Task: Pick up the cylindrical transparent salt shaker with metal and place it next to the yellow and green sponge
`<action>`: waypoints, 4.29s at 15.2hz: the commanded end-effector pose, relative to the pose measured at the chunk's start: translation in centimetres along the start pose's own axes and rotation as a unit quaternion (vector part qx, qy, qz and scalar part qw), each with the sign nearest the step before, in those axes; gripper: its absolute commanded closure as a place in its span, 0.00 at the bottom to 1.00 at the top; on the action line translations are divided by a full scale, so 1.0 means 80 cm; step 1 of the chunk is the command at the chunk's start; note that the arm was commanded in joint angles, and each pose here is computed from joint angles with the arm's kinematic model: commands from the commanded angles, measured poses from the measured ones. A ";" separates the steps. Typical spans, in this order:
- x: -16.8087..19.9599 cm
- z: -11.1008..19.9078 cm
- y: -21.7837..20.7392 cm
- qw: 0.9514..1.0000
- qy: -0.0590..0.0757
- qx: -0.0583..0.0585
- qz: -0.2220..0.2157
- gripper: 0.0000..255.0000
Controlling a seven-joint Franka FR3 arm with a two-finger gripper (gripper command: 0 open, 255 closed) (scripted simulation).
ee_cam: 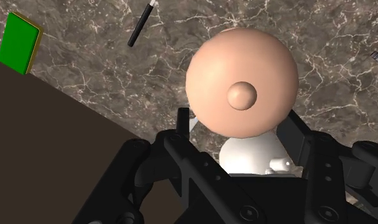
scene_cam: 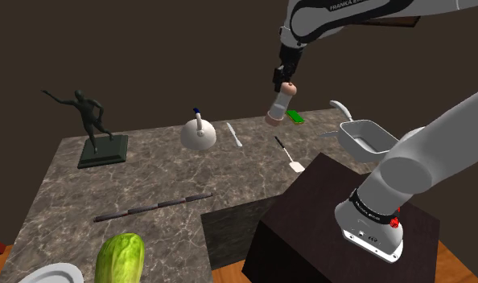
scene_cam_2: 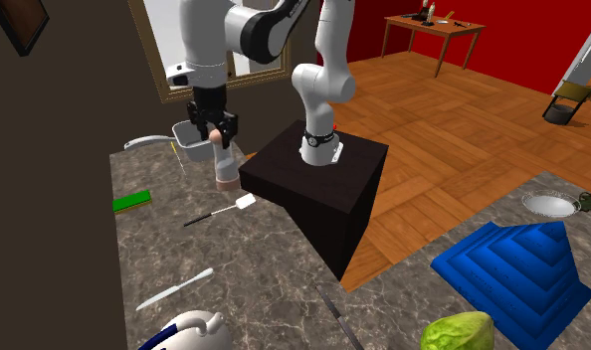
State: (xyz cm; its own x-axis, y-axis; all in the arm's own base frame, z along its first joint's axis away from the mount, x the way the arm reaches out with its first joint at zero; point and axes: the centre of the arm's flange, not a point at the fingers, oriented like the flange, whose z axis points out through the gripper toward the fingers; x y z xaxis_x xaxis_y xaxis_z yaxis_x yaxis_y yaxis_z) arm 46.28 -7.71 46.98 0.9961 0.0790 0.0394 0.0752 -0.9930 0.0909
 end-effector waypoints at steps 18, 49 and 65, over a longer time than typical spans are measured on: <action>0.013 0.027 0.314 1.000 0.000 0.000 -0.001 1.00; -0.158 0.329 0.326 0.985 0.032 -0.143 -0.091 0.00; -0.153 0.377 0.339 0.985 0.032 -0.143 -0.091 1.00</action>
State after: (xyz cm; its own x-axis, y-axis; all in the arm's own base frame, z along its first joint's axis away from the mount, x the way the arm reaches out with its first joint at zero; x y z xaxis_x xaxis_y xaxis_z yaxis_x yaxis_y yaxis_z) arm 37.51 -38.28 18.97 0.9616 0.2684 0.0577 0.2278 -0.8975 0.3777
